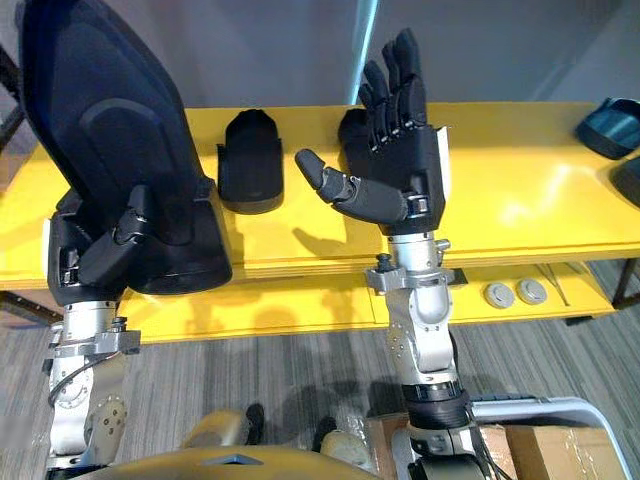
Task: Walk over and take three plastic housings, then place them on the shelf
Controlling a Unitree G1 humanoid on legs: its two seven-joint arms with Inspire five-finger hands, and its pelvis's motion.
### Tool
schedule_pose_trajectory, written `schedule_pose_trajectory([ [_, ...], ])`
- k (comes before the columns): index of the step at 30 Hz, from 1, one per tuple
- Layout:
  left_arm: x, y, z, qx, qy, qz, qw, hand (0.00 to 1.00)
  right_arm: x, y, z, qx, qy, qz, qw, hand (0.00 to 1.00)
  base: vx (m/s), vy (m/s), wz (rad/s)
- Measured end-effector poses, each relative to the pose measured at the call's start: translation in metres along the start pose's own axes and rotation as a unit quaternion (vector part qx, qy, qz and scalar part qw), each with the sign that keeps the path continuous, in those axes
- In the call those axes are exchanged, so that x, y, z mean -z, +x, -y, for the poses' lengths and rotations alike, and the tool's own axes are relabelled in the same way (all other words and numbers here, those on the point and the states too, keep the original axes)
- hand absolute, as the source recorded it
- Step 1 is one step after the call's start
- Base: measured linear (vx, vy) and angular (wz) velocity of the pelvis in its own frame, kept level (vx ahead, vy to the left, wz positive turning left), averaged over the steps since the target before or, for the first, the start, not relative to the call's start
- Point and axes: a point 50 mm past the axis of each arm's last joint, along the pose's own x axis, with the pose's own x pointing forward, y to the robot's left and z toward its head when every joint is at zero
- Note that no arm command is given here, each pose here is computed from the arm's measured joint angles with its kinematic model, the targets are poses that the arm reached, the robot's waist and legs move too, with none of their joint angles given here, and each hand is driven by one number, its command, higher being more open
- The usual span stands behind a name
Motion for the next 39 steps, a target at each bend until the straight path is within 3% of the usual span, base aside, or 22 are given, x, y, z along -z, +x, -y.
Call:
schedule_pose_trajectory([
  [6,-0.001,-0.005,-0.006,-0.024,0.005,0.003,1.0,0.0,0.011,-0.014,-0.006,0.002,0.025,-0.039,0.999,1.0,-0.01,0.408,0.21],
  [12,-0.014,-0.006,-0.027,-0.011,0.127,0.007,0.992,0.0,0.019,-0.019,-0.02,0.03,0.153,-0.022,0.988,1.0,-0.03,0.547,-0.18],
  [14,-0.017,-0.003,-0.029,-0.009,0.133,0.013,0.991,0.0,0.021,-0.02,-0.025,0.033,0.177,-0.019,0.983,1.0,-0.01,0.344,-0.47],
  [19,-0.014,0.012,-0.021,0.001,0.119,0.005,0.993,0.0,0.027,-0.024,-0.04,0.028,0.16,-0.044,0.986,1.0,0.07,0.099,-0.12],
  [22,-0.002,0.025,-0.006,-0.002,0.094,-0.02,0.995,0.0,0.03,-0.037,-0.028,0.062,0.138,-0.073,0.986,1.0,0.06,-0.003,0.23],
  [27,0.02,0.02,0.005,-0.019,0.066,-0.076,0.995,0.0,0.025,-0.05,0.005,0.116,0.09,-0.085,0.986,1.0,0.01,-0.079,0.04],
  [34,0.052,0.024,-0.005,-0.105,0.078,-0.139,0.982,0.0,0.022,-0.049,0.011,0.092,0.068,-0.098,0.989,1.0,-0.07,-0.058,-0.02],
  [39,0.062,0.04,-0.03,-0.219,0.101,-0.15,0.959,0.0,0.022,-0.05,0.015,0.092,0.064,-0.11,0.988,1.0,-0.04,-0.01,-0.22],
])
